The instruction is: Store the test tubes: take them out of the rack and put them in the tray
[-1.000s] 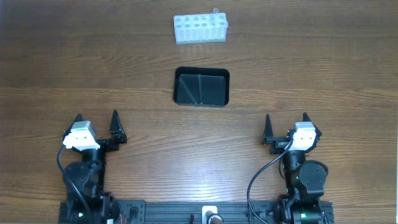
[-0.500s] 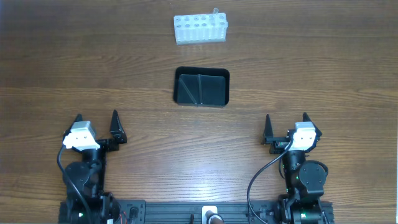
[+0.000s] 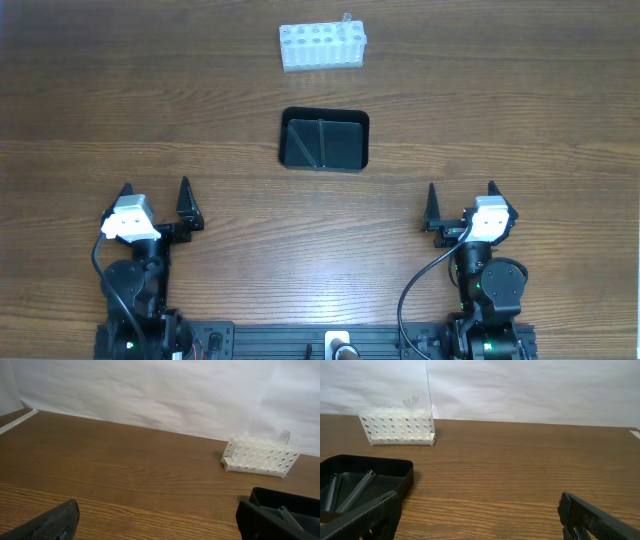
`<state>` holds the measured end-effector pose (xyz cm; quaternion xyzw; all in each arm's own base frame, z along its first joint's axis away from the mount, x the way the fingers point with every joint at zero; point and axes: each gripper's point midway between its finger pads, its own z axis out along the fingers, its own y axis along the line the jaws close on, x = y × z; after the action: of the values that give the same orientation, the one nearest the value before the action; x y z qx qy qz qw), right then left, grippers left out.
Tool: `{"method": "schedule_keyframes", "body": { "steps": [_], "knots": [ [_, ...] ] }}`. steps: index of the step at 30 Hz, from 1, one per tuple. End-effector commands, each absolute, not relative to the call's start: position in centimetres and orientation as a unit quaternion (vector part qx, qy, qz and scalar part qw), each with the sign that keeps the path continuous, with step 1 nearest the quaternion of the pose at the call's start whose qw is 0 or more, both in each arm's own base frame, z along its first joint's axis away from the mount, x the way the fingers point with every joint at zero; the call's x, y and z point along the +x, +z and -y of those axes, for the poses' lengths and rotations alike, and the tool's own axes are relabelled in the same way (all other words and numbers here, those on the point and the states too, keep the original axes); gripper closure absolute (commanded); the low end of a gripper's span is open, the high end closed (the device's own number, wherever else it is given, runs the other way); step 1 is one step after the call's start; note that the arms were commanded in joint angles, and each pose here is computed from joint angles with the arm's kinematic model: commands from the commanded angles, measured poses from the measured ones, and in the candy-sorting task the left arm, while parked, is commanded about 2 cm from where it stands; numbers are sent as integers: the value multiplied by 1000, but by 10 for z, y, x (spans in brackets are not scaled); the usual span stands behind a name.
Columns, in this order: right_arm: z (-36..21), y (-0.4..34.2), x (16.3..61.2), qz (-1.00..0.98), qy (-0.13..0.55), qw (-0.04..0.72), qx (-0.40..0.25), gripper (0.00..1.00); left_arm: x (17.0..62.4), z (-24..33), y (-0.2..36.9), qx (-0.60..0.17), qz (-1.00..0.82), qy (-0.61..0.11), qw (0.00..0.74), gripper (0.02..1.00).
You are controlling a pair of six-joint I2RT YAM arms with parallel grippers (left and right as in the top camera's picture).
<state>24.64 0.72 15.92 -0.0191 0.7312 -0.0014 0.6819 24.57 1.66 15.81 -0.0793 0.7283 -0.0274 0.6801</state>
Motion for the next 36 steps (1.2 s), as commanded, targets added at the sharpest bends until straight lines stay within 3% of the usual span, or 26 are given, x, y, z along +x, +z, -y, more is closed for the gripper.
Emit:
{"method": "schedule_keyframes", "body": {
  "steps": [1, 5, 11, 19, 23, 36],
  "knots": [
    [-10, 180, 246, -706, 6, 708, -23, 9, 246, -13, 157, -67, -730, -27, 680, 20],
    [-4, 212, 237, -699, -5, 715, -11, 7, 246, -13, 157, -67, -729, -27, 680, 23],
    [21, 238, 213, -755, -57, 653, 35, 7, 246, -13, 157, -67, -729, -27, 680, 20],
    [27, 327, 222, -773, -74, 628, 45, 9, 246, -13, 157, -67, -729, -27, 680, 20],
    [8, 363, 239, -772, -32, 634, 12, 9, 246, -13, 157, -67, -729, -27, 680, 20],
    [-74, 399, 318, -801, 54, 588, -96, 9, 246, -13, 157, -67, -729, -27, 680, 20]
  ]
}}
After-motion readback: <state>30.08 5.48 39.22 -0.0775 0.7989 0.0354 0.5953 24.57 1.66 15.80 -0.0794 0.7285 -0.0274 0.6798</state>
